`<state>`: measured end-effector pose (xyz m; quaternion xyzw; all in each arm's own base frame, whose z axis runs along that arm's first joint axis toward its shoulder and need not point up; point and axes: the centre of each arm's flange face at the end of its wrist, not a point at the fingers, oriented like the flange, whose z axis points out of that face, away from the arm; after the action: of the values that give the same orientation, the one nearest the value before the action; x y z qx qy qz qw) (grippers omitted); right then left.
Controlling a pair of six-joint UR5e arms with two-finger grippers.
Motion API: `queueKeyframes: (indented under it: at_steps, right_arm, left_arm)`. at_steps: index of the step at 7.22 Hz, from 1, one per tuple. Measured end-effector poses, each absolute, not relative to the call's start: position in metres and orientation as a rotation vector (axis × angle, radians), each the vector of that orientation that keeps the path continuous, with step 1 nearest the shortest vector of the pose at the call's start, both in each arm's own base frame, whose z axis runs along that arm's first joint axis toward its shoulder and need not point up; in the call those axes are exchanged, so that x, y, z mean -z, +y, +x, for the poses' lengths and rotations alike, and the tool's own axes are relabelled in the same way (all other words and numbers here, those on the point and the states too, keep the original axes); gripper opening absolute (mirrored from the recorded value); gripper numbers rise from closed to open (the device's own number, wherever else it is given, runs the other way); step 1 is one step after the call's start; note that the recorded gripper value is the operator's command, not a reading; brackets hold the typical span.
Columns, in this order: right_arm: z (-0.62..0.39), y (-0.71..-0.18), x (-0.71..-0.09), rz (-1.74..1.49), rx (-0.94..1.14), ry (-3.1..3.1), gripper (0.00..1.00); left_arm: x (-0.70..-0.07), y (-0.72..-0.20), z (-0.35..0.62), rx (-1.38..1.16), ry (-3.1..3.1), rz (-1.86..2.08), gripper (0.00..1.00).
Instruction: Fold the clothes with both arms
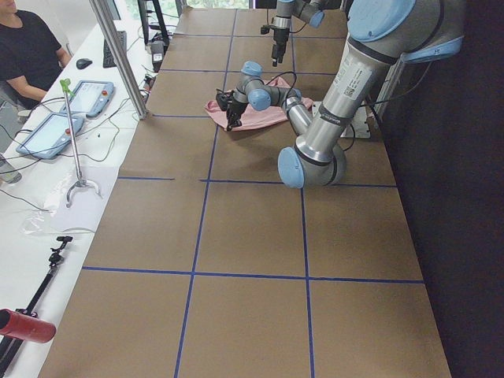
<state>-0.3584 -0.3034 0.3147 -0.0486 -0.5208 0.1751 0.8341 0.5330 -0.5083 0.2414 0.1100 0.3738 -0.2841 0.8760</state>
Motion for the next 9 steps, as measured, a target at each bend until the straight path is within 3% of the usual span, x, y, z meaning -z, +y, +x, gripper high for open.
queueKeyframes:
  at_steps: [4, 9]
  right_arm:
    - [-0.366, -0.314, -0.311, -0.091, -0.377, -1.111, 1.0]
    - [-0.381, -0.332, -0.315, -0.068, -0.38, -1.101, 1.0]
  left_arm:
    - [-0.235, -0.62, 0.545, 0.561, 0.833, 0.396, 0.0]
    - [-0.241, -0.661, 0.572, 0.516, 0.871, 0.546, 0.0]
